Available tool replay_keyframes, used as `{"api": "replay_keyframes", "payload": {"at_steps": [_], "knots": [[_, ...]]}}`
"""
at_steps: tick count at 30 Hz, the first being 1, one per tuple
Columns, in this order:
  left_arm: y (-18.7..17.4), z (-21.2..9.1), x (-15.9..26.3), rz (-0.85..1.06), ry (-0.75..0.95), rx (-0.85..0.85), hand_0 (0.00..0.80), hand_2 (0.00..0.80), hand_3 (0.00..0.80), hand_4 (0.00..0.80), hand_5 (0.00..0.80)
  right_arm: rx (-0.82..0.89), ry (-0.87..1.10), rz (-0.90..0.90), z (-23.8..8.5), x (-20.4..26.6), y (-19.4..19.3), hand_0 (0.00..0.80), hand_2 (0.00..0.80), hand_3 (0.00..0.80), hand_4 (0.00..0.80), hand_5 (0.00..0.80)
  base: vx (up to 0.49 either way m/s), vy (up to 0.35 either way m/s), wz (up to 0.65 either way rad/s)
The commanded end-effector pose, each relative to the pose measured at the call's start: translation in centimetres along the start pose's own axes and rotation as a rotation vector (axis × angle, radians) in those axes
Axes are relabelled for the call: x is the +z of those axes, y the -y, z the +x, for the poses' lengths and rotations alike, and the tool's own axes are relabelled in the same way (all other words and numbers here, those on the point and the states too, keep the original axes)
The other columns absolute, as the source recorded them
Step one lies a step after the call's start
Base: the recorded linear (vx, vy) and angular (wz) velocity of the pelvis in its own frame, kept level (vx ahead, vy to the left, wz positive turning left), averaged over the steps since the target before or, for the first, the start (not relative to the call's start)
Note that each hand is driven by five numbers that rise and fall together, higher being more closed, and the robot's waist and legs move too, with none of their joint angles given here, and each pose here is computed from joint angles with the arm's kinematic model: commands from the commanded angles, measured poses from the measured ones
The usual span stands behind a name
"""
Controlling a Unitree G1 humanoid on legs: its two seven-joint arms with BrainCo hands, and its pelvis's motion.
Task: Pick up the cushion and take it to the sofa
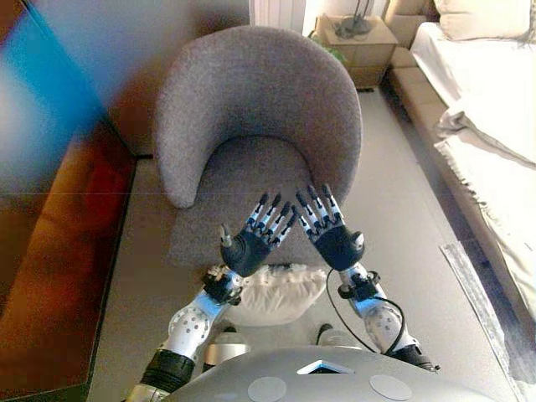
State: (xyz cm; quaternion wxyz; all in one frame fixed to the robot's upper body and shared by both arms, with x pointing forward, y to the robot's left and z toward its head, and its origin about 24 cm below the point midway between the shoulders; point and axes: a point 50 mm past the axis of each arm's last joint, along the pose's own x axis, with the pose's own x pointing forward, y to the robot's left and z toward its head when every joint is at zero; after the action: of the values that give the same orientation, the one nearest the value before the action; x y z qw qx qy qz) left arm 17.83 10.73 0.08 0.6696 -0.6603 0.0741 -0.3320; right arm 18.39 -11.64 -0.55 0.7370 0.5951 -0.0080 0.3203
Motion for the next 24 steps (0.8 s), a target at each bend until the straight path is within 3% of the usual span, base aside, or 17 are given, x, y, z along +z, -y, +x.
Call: {"api": "replay_keyframes", "payload": {"at_steps": [1, 24], "knots": [[1.24, 0.57, 1.25, 0.031, 0.031, -0.134, 0.0, 0.0, 0.0, 0.0, 0.0, 0.153, 0.063, 0.06, 0.48, 0.42, -1.18, 0.0, 0.0, 0.0, 0.0, 0.0, 0.0, 0.0, 0.0], [1.45, 0.83, 1.71, 0.065, 0.027, -0.107, 0.0, 0.0, 0.0, 0.0, 0.0, 0.107, 0.021, 0.014, 0.09, 0.49, -0.72, 0.0, 0.0, 0.0, 0.0, 0.0, 0.0, 0.0, 0.0]]}}
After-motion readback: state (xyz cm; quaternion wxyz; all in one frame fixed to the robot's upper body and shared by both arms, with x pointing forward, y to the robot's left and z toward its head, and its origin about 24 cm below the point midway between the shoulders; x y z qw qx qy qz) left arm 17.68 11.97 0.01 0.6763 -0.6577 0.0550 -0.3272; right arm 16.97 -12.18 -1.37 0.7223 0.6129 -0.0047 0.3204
